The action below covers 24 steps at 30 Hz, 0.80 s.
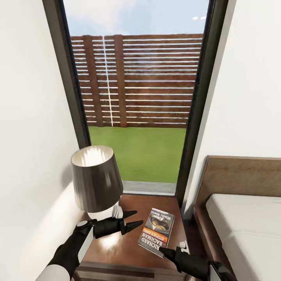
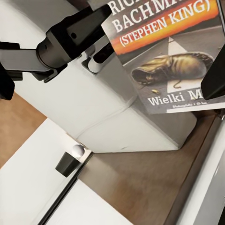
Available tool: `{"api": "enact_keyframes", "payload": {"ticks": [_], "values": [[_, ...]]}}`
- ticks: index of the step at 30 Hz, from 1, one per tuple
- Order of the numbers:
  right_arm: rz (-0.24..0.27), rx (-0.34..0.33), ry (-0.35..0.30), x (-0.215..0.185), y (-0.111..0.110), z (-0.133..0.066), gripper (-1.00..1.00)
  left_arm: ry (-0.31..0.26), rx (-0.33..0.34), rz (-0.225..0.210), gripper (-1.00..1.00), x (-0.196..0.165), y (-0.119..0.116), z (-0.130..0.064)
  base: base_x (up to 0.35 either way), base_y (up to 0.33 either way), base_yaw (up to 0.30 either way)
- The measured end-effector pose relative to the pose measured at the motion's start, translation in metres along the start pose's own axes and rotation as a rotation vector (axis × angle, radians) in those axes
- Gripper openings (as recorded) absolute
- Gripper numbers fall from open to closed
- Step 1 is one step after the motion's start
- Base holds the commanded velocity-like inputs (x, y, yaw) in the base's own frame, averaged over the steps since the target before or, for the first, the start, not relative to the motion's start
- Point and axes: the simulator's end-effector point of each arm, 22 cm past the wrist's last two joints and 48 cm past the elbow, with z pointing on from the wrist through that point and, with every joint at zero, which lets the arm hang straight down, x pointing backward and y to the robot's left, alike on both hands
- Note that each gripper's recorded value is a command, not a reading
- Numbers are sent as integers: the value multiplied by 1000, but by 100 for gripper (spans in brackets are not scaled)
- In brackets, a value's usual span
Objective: In the bedroom, move the book from the bed onto either nightstand, and place the two sandals side by side next to the bed.
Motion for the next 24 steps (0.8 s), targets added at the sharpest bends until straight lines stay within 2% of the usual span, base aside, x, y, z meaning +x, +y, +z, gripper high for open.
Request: {"api": "enact_keyframes", "payload": {"ticks": [24], "values": [[0, -1, 2, 13, -47, 9, -100, 1, 0, -1, 100, 46, 21, -1, 0, 0, 0]]}}
